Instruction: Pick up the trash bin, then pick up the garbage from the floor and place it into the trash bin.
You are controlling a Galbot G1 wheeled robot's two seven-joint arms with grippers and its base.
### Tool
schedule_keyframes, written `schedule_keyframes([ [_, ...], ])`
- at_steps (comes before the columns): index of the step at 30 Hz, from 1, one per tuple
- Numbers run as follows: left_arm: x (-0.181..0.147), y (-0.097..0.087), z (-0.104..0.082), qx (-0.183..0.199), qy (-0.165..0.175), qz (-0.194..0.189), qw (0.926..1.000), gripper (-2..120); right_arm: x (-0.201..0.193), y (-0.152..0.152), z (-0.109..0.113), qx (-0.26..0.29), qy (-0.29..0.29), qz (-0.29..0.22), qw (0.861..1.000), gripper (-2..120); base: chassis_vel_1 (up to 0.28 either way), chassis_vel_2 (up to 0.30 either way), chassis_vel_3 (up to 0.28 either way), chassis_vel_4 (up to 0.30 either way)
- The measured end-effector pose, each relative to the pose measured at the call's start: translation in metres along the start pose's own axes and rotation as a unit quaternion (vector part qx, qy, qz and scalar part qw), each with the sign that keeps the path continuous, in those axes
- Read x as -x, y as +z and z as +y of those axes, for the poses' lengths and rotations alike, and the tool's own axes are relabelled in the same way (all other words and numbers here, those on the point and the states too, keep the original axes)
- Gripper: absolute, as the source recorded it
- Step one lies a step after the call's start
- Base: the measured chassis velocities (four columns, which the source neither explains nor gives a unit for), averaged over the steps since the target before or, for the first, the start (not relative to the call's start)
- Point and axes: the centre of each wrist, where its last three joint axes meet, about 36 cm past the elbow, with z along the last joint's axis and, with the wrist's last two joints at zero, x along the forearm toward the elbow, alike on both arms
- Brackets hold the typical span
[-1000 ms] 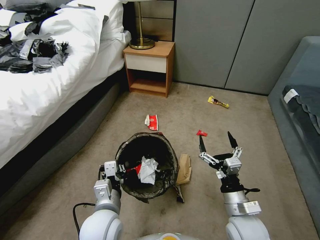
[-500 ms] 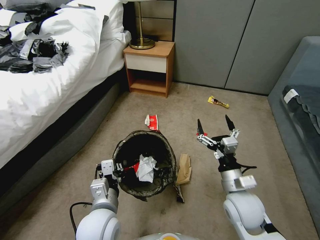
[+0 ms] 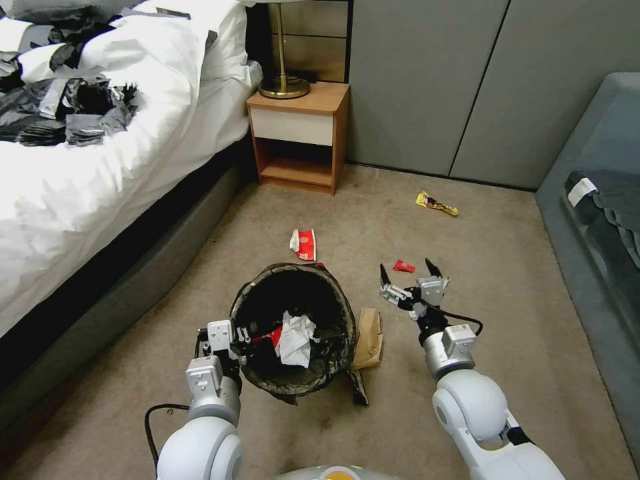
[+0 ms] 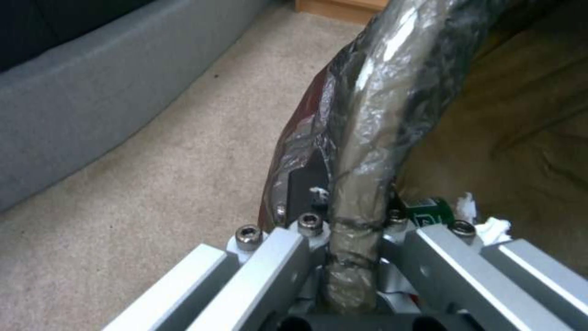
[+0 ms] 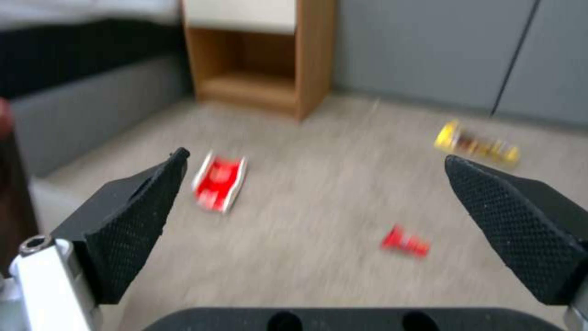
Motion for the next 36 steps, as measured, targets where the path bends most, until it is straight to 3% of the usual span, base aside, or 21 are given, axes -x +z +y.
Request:
schedule_keyframes([
  [1, 0.001, 0.0, -0.001, 0.0, 0.001, 0.001, 1.0, 0, 0.001, 0.001, -0.001, 0.011, -0.012, 0.037, 0.999, 100, 0.0, 0.0, 0.0, 0.0],
  [6, 0.001, 0.001, -0.002, 0.001, 0.004, 0.002, 1.0, 0, 0.005, 0.009, -0.001, 0.017, -0.022, 0.089, 0.996, 100, 0.0, 0.0, 0.0, 0.0],
  [36, 0.001, 0.002, -0.003, 0.002, 0.007, 0.004, 1.0, 0, 0.011, 0.061, 0.002, 0.015, -0.056, 0.177, 0.982, 100, 0.0, 0.0, 0.0, 0.0],
])
